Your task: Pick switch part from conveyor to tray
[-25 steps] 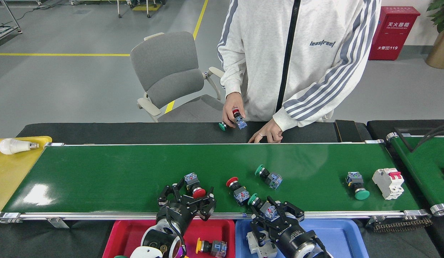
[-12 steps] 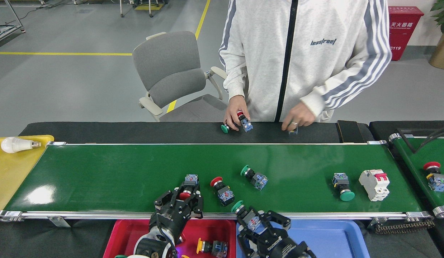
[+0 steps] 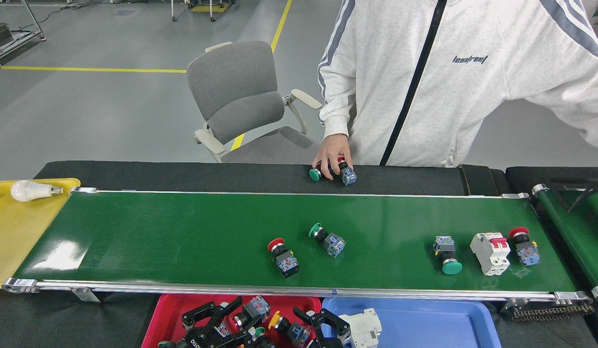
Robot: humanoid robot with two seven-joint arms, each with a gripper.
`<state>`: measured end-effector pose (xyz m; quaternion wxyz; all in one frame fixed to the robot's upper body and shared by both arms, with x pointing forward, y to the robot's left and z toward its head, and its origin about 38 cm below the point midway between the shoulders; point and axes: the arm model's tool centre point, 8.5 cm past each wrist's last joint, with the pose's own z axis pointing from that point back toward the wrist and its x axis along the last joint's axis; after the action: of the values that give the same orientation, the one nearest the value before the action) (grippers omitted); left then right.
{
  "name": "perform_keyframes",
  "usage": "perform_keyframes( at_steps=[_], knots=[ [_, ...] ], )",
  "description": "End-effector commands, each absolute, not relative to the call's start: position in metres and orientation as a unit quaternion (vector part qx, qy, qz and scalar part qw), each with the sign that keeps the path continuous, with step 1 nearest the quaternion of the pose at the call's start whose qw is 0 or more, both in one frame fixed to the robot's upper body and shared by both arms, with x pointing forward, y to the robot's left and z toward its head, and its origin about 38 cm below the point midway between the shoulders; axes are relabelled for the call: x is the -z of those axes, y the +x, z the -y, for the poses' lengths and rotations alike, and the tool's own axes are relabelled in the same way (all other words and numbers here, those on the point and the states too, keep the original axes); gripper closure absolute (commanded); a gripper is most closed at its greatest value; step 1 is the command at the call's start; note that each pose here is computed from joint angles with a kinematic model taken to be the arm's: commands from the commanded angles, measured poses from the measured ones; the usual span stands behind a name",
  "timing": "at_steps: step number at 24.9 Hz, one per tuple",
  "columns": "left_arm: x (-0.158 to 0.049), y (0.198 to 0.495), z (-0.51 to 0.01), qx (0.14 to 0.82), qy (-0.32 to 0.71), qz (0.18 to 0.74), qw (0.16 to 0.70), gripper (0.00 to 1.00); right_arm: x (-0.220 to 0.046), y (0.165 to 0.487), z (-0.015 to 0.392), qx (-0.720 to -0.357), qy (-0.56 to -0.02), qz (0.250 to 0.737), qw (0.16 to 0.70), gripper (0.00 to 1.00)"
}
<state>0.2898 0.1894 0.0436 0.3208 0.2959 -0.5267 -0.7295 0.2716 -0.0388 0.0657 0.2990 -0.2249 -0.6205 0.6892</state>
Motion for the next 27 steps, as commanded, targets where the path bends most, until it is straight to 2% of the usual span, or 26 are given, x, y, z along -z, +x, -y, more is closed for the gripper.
perform_keyframes(
  at_steps=[1, 3, 4, 7, 10, 12, 16, 17, 19, 22, 25, 27],
  knots=[
    [-0.049, 0.294, -0.206, 0.703, 0.334, 0.515, 0.36, 0.0, -0.075, 0.287, 0.072, -0.642, -0.279, 0.629, 0.34, 0.01],
    [-0.05, 0.3, -0.228, 0.662, 0.383, 0.489, 0.419, 0.0, -0.075, 0.295, 0.106, -0.574, -0.344, 0.628, 0.398, 0.02],
    [-0.052, 0.303, -0.246, 0.628, 0.418, 0.467, 0.461, 0.0, -0.069, 0.29, 0.128, -0.531, -0.387, 0.616, 0.434, 0.02],
    [-0.047, 0.296, -0.275, 0.585, 0.455, 0.427, 0.518, 0.0, -0.057, 0.275, 0.19, -0.451, -0.499, 0.555, 0.489, 0.01],
    [-0.042, 0.288, -0.285, 0.583, 0.456, 0.414, 0.529, 0.0, -0.046, 0.261, 0.24, -0.421, -0.538, 0.5, 0.532, 0.01],
    [-0.042, 0.287, -0.284, 0.581, 0.456, 0.416, 0.53, 0.0, -0.046, 0.262, 0.248, -0.405, -0.537, 0.499, 0.547, 0.01],
    [-0.046, 0.29, -0.278, 0.582, 0.451, 0.429, 0.523, 0.0, -0.051, 0.278, 0.246, -0.415, -0.531, 0.497, 0.547, 0.01],
    [-0.049, 0.293, -0.275, 0.584, 0.449, 0.436, 0.517, 0.0, -0.051, 0.287, 0.24, -0.429, -0.524, 0.494, 0.546, 0.01],
    [-0.052, 0.299, -0.256, 0.608, 0.427, 0.462, 0.485, 0.0, -0.052, 0.303, 0.216, -0.459, -0.505, 0.494, 0.539, 0.01],
    [-0.064, 0.315, -0.232, 0.619, 0.414, 0.494, 0.449, 0.0, -0.059, 0.327, 0.179, -0.468, -0.483, 0.506, 0.54, 0.01],
    [-0.075, 0.332, -0.206, 0.618, 0.409, 0.518, 0.428, 0.0, -0.055, 0.348, 0.151, -0.492, -0.469, 0.495, 0.541, 0.01],
    [-0.071, 0.343, -0.202, 0.618, 0.409, 0.513, 0.433, 0.0, -0.05, 0.356, 0.143, -0.504, -0.46, 0.479, 0.552, 0.01]
  ],
)
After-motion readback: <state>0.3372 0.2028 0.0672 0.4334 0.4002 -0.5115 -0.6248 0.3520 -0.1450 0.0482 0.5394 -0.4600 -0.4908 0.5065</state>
